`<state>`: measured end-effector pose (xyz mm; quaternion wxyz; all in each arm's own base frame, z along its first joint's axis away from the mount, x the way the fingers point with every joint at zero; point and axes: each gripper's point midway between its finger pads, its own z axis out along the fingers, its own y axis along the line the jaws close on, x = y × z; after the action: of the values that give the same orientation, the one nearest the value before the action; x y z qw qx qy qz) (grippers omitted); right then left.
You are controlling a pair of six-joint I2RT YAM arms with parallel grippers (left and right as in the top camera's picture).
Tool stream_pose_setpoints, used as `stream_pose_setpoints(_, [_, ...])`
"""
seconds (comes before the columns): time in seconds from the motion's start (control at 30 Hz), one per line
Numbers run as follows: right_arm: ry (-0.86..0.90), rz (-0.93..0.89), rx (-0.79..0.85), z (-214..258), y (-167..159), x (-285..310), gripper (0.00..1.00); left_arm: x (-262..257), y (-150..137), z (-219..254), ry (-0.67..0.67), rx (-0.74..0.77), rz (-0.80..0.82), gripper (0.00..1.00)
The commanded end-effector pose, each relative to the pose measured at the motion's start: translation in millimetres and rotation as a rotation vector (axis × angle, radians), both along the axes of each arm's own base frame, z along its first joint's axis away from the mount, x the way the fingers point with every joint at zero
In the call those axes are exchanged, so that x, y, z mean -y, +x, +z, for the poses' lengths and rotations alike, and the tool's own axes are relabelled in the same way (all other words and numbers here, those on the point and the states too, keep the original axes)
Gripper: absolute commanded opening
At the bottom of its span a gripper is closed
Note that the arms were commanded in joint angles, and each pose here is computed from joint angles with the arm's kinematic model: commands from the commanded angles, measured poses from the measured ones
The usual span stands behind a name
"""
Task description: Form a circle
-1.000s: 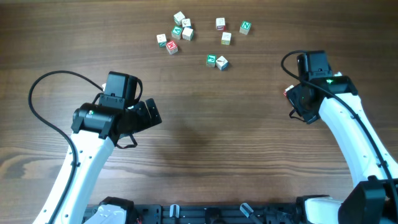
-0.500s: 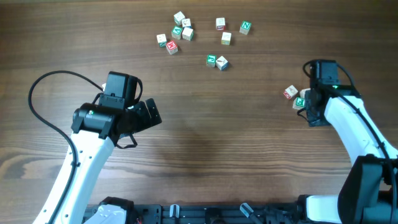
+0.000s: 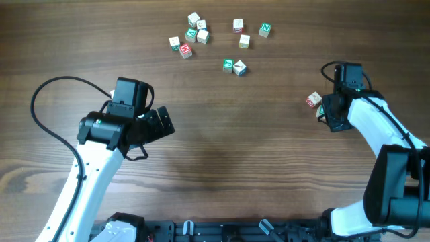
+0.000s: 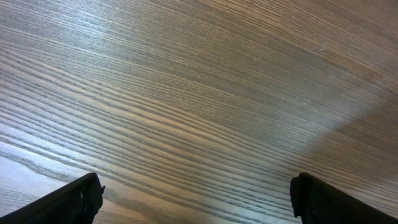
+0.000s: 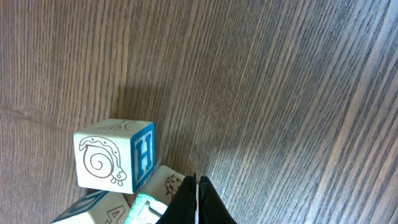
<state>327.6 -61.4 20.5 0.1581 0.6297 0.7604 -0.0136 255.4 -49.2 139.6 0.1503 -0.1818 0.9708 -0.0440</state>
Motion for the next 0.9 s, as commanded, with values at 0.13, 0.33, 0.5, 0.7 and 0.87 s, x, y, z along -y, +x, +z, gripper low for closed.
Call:
stream_pose_setpoints(0.13, [0.014, 0.019, -0.014, -5.1, -2.4, -1.5, 0.04, -1.3, -0.3, -0.2, -0.003, -0.001, 0.002, 1.0])
stream_pose_setpoints(0.33, [0.017, 0.02, -0.011, -5.1, -1.6, -2.2, 0.04, -1.3, -0.3, -0.2, -0.003, -0.001, 0.002, 1.0])
stream_pose_setpoints(0.5, [0.02, 0.021, -0.009, -5.1, -1.2, -2.7, 0.04, -1.3, -0.3, -0.2, -0.003, -0.001, 0.002, 1.0])
stream_pose_setpoints(0.7, [0.018, 0.024, -0.002, -4.6, 0.6, -2.4, 0.04, -1.3, -0.3, -0.2, -0.003, -0.001, 0.002, 1.0])
stream_pose_setpoints(0.87, [0.016, 0.027, 0.001, -4.3, 1.7, -2.3, 0.04, -1.3, -0.3, -0.2, -0.003, -0.001, 0.002, 1.0])
